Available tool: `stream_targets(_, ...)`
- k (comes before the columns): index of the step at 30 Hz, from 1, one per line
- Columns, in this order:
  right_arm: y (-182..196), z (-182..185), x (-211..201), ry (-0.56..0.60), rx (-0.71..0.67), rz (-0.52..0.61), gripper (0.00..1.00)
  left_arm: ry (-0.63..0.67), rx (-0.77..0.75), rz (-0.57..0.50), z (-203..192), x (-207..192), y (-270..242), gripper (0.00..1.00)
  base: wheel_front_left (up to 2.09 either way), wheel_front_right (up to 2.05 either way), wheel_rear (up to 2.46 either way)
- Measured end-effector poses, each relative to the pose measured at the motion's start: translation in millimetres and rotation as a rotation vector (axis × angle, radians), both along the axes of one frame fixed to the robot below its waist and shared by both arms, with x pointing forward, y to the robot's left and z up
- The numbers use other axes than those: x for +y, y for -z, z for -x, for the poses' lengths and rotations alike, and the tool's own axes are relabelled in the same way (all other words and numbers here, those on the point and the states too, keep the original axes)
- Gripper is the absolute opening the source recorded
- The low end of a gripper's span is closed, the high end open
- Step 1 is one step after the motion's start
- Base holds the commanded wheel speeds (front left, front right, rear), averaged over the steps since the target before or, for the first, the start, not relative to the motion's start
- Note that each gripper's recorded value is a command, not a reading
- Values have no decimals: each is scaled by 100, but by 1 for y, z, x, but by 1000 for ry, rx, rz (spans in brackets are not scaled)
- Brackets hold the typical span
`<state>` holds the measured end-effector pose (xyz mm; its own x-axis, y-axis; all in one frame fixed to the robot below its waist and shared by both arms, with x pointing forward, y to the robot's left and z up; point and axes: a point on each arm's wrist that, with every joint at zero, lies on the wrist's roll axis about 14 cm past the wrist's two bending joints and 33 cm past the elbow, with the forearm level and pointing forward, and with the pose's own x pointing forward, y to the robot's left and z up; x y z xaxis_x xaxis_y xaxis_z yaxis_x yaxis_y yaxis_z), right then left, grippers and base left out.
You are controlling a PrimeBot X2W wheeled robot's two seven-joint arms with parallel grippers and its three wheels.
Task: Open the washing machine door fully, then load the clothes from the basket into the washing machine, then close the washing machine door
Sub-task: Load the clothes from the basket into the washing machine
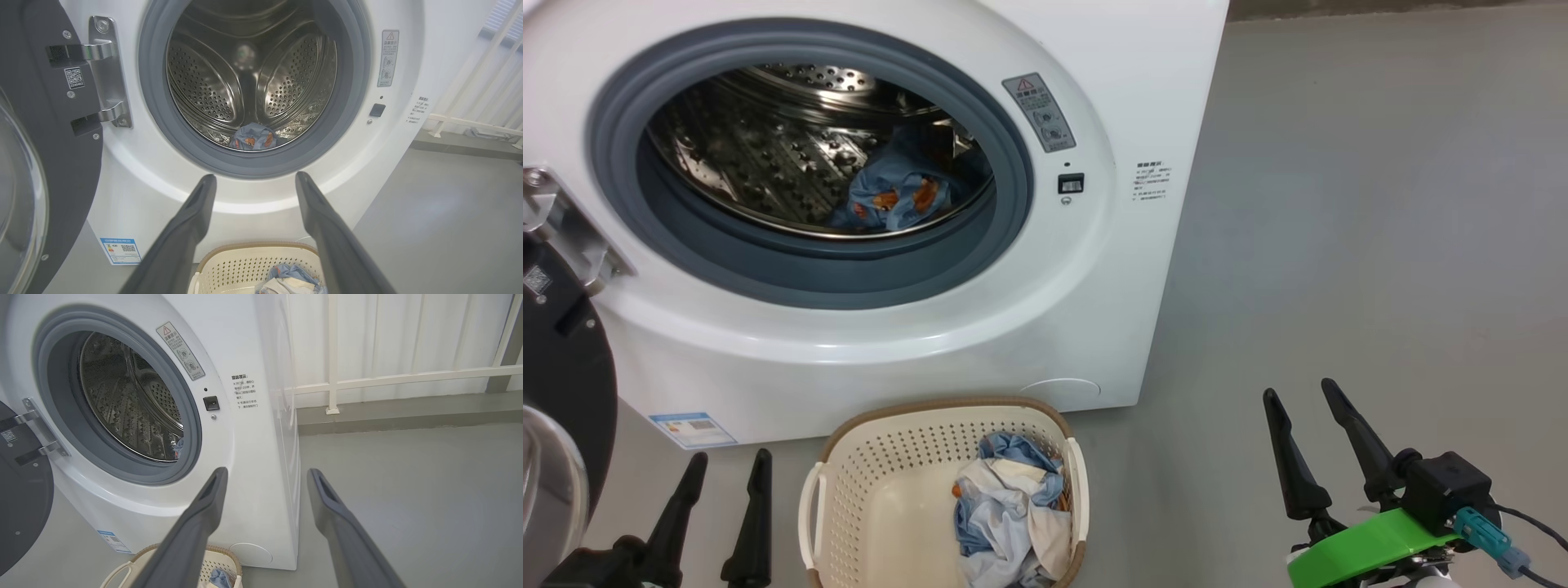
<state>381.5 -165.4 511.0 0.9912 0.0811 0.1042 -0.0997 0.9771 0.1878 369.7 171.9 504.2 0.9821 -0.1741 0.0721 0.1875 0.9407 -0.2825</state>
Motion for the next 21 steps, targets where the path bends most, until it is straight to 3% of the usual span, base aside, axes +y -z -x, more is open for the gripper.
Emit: stream_targets(21,24,-9,-14,42,66,7,100,95,138,-38,-26,-3,45,100,0,0,0)
